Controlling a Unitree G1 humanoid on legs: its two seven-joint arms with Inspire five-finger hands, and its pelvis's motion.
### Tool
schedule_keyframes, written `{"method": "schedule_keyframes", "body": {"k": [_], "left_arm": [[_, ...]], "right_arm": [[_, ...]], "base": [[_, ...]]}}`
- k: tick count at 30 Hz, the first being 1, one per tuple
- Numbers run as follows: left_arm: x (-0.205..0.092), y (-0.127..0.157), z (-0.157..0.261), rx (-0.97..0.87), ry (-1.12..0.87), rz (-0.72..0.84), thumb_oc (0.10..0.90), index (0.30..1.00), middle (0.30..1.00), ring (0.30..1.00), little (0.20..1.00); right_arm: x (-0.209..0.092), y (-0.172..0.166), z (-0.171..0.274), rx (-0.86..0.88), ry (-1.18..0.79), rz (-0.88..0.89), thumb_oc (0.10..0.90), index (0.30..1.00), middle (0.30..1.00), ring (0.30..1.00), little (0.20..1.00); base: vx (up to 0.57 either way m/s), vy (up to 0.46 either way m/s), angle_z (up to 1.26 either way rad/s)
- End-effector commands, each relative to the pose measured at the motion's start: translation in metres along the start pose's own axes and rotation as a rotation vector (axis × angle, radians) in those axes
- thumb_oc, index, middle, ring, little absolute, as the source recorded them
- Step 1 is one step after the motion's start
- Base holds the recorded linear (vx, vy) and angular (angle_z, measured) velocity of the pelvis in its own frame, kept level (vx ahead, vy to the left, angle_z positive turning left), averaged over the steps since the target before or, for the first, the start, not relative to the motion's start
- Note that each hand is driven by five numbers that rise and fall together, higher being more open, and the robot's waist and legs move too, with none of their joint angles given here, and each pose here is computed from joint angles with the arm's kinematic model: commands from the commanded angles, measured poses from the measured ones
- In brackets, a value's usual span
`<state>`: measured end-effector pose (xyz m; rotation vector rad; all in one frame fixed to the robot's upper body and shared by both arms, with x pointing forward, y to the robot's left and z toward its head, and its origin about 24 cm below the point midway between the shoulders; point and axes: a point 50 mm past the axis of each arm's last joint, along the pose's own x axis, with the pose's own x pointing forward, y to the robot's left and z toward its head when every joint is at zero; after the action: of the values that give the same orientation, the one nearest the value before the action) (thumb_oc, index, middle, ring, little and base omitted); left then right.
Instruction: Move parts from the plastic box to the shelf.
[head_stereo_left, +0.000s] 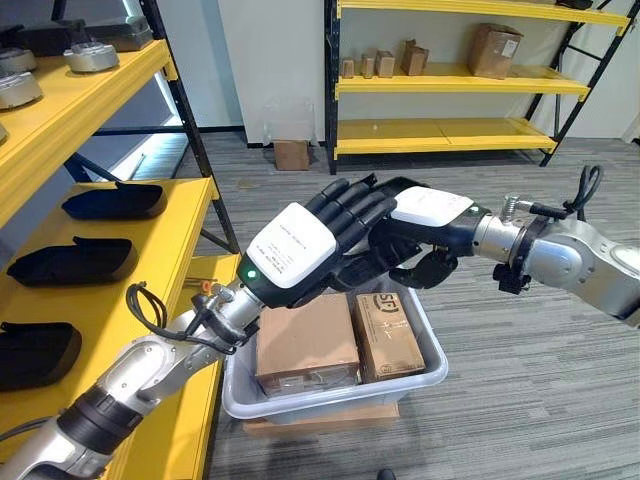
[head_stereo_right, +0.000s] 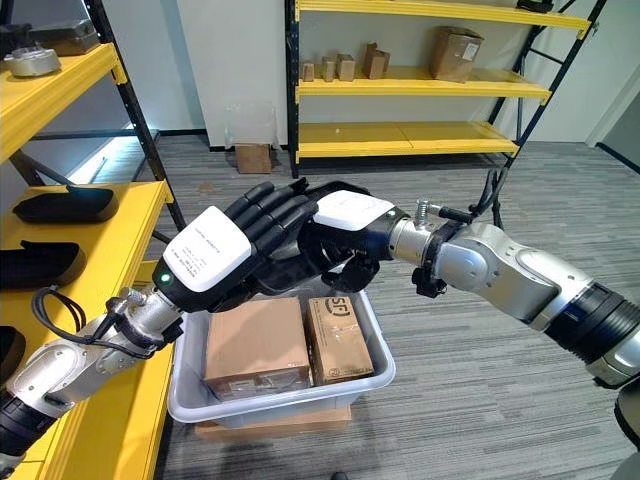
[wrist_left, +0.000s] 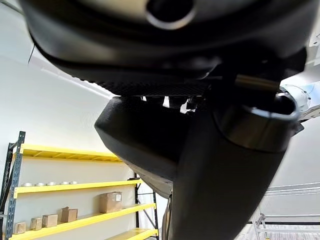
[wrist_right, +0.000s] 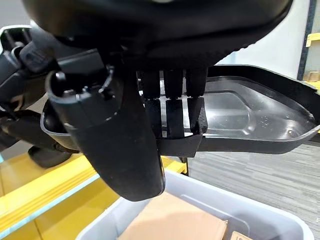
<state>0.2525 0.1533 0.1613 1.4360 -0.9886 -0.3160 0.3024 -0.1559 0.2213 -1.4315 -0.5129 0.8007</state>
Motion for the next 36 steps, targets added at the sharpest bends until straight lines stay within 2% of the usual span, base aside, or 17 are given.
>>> {"method": "schedule_keyframes", "body": {"k": [1, 2, 3, 22, 36], "left_arm": [[-0.015, -0.021, -0.006, 0.012, 0.008, -0.17, 0.661, 0.665, 0.665, 0.665, 0.665], [-0.015, -0.022, -0.005, 0.007, 0.008, -0.17, 0.508, 0.451, 0.451, 0.451, 0.451], [-0.015, -0.022, -0.005, 0.003, 0.011, -0.168, 0.4, 0.3, 0.3, 0.3, 0.3], [-0.006, -0.019, -0.004, -0.014, 0.001, -0.12, 0.4, 0.3, 0.3, 0.3, 0.3], [-0.002, -0.012, -0.013, 0.045, 0.016, -0.09, 0.4, 0.3, 0.3, 0.3, 0.3]], "right_arm": [[-0.029, -0.134, 0.031, -0.03, -0.161, -0.697, 0.4, 0.3, 0.3, 0.3, 0.3], [-0.029, -0.135, 0.03, -0.027, -0.159, -0.7, 0.4, 0.3, 0.3, 0.3, 0.3], [-0.029, -0.135, 0.03, -0.022, -0.157, -0.704, 0.4, 0.3, 0.3, 0.3, 0.3], [-0.025, -0.142, 0.03, 0.012, -0.173, -0.763, 0.4, 0.3, 0.3, 0.3, 0.3], [-0.025, -0.142, 0.039, 0.013, -0.22, -0.767, 0.4, 0.3, 0.3, 0.3, 0.3]], "base": [[0.0, 0.0, 0.0], [0.0, 0.0, 0.0], [0.0, 0.0, 0.0], [0.0, 0.0, 0.0], [0.0, 0.0, 0.0]]}}
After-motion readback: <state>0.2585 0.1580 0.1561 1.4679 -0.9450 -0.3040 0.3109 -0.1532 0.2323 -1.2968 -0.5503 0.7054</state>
